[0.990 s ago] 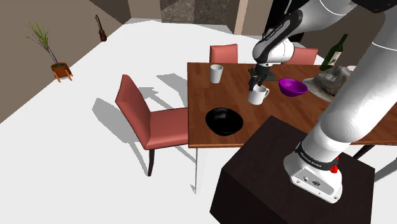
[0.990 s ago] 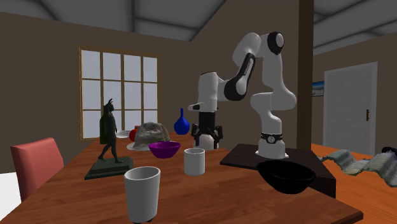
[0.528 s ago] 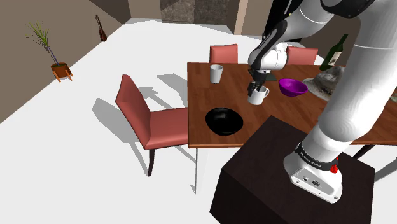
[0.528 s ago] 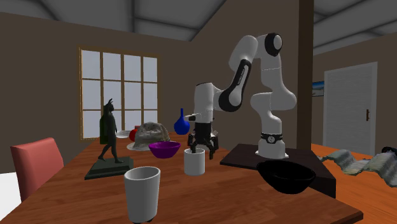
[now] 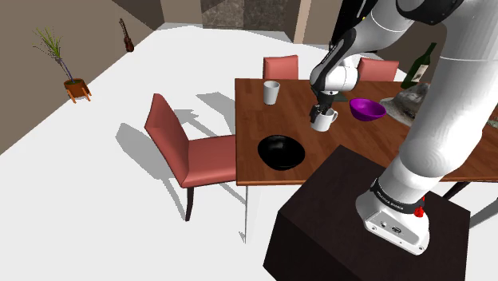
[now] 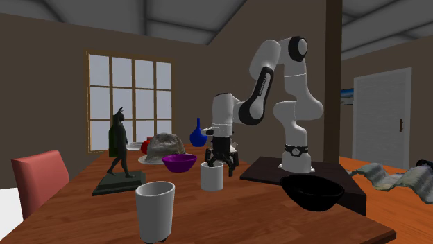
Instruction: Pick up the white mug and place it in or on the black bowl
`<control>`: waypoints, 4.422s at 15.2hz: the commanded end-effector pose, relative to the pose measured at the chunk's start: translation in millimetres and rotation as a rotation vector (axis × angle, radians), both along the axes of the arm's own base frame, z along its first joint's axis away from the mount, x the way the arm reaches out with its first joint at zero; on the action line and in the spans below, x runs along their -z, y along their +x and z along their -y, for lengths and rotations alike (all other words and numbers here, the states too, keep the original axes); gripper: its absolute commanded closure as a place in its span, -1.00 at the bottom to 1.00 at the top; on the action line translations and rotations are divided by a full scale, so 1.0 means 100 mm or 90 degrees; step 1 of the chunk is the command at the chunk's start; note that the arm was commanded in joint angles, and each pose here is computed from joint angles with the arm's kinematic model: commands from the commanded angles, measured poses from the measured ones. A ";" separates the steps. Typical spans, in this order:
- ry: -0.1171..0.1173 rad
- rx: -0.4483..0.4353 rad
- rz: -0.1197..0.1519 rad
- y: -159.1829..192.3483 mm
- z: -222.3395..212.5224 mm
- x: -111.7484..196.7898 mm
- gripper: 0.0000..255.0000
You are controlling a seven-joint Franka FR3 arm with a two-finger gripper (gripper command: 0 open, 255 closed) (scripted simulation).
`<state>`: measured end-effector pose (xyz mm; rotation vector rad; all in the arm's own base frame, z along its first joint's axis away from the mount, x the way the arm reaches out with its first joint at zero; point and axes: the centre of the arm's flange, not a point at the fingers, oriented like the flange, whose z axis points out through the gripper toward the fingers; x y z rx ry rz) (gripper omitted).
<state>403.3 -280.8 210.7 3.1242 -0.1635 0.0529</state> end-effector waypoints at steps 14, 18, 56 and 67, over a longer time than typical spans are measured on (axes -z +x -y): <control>0.000 0.000 0.000 0.00 0.00 -0.11 1.00; 0.000 0.000 0.000 0.00 0.00 -0.32 1.00; 0.000 0.000 0.000 -0.07 -1.98 -1.61 1.00; 0.000 0.000 0.000 -0.12 -3.43 -1.68 1.00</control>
